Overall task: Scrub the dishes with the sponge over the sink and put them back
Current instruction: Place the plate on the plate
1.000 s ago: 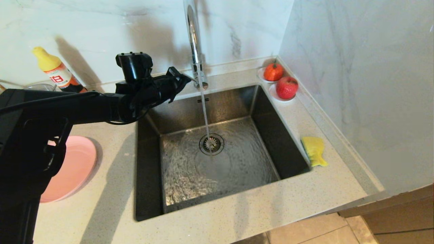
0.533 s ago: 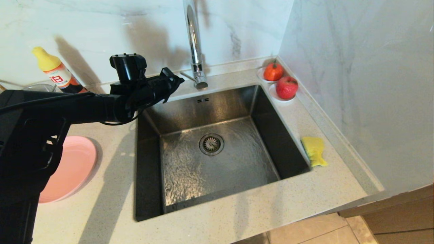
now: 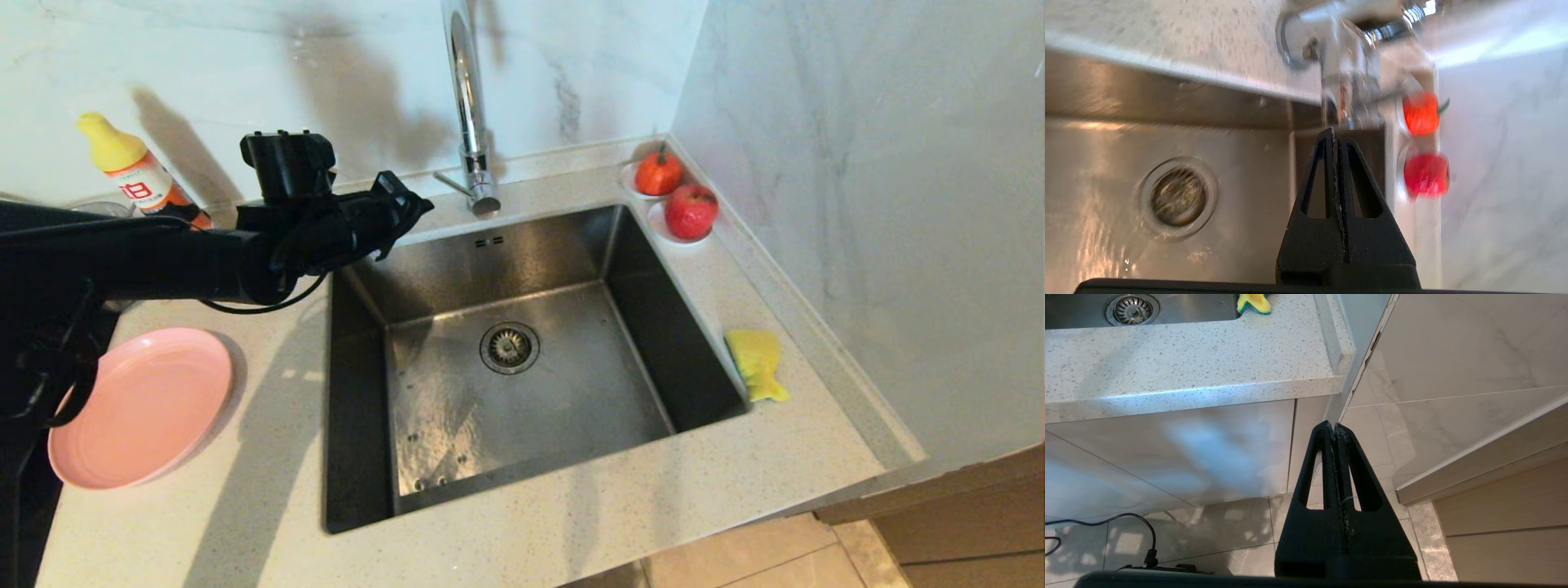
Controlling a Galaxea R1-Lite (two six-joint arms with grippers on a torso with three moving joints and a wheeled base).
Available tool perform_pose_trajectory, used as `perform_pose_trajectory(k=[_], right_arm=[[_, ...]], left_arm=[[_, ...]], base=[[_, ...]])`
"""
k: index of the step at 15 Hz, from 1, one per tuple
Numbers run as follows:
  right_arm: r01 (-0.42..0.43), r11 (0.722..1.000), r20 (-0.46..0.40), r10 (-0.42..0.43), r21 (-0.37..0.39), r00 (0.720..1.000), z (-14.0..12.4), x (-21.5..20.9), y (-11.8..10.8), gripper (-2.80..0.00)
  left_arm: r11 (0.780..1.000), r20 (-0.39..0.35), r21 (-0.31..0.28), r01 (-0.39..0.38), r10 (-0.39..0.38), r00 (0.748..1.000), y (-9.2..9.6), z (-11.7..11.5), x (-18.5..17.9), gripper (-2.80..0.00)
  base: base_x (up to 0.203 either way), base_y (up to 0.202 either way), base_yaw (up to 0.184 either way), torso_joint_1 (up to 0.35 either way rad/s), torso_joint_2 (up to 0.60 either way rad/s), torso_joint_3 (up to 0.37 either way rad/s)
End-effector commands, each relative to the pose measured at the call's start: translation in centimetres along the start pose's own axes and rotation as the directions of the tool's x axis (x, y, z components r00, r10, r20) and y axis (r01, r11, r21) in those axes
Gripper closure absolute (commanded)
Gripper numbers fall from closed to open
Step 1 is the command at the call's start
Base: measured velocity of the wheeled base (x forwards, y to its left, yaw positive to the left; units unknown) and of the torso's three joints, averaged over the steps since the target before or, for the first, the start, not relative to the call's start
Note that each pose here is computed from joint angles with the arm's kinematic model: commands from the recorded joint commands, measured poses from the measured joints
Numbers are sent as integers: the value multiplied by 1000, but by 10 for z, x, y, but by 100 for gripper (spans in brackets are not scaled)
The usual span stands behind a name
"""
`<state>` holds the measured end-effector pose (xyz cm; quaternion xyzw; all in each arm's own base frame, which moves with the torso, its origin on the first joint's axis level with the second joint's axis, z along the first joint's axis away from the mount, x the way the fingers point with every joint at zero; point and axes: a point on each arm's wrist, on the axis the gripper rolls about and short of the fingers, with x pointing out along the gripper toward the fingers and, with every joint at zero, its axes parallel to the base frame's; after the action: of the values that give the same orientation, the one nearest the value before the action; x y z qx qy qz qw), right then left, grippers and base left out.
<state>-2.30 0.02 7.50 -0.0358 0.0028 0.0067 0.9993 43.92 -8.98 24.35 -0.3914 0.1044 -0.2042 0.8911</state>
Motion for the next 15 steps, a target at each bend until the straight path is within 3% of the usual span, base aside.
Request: perform_pose_trajectory(k=[1, 3, 5, 7, 8, 9, 11, 12, 13, 14, 15], right_arm=[[-1, 1000, -1, 1, -2, 1000, 0, 0, 0, 0], [-1, 1000, 0, 1, 0, 1000, 0, 0, 0, 0], [-1, 1000, 0, 1, 0, 1000, 0, 0, 0, 0], [-1, 1000, 0, 1, 0, 1000, 0, 0, 0, 0], [-1, 1000, 0, 1, -1, 1000, 0, 0, 0, 0], [-1, 1000, 0, 1, 0, 1000, 0, 0, 0, 0], [-1, 1000, -1, 1, 0, 1000, 0, 0, 0, 0], [-1, 1000, -1, 1, 0, 1000, 0, 0, 0, 0], [-1, 1000, 0, 1, 0, 1000, 0, 0, 0, 0], [-1, 1000, 0, 1, -2, 1000, 0, 0, 0, 0], [-1, 1000, -1, 1, 0, 1000, 0, 0, 0, 0]], left_arm=[[998, 35, 68, 15, -17, 999, -31, 12, -46, 0], [988, 88, 154, -5, -9, 996, -54, 17, -91, 0], [965, 149, 254, -65, 27, 988, -69, 14, -142, 0], [919, 229, 338, -205, 131, 965, -69, -1, -192, 0], [891, 290, 350, -289, 191, 938, -68, -7, -212, 0], [854, 365, 337, -397, 270, 891, -64, -14, -232, 0], [743, 486, 267, -614, 446, 752, -52, -25, -257, 0], [677, 520, 229, -700, 522, 675, -47, -28, -263, 0], [577, 568, 177, -797, 602, 562, -43, -30, -272, 0], [507, 602, 152, -849, 634, 486, -43, -28, -287, 0], [445, 631, 142, -884, 647, 427, -42, -22, -298, 0]], base=[[0, 0, 0, 0, 0, 0], [0, 0, 0, 0, 0, 0], [0, 0, 0, 0, 0, 0], [0, 0, 0, 0, 0, 0], [0, 0, 0, 0, 0, 0], [0, 0, 0, 0, 0, 0], [0, 0, 0, 0, 0, 0], [0, 0, 0, 0, 0, 0], [0, 0, 0, 0, 0, 0], [0, 0, 0, 0, 0, 0], [0, 0, 0, 0, 0, 0]])
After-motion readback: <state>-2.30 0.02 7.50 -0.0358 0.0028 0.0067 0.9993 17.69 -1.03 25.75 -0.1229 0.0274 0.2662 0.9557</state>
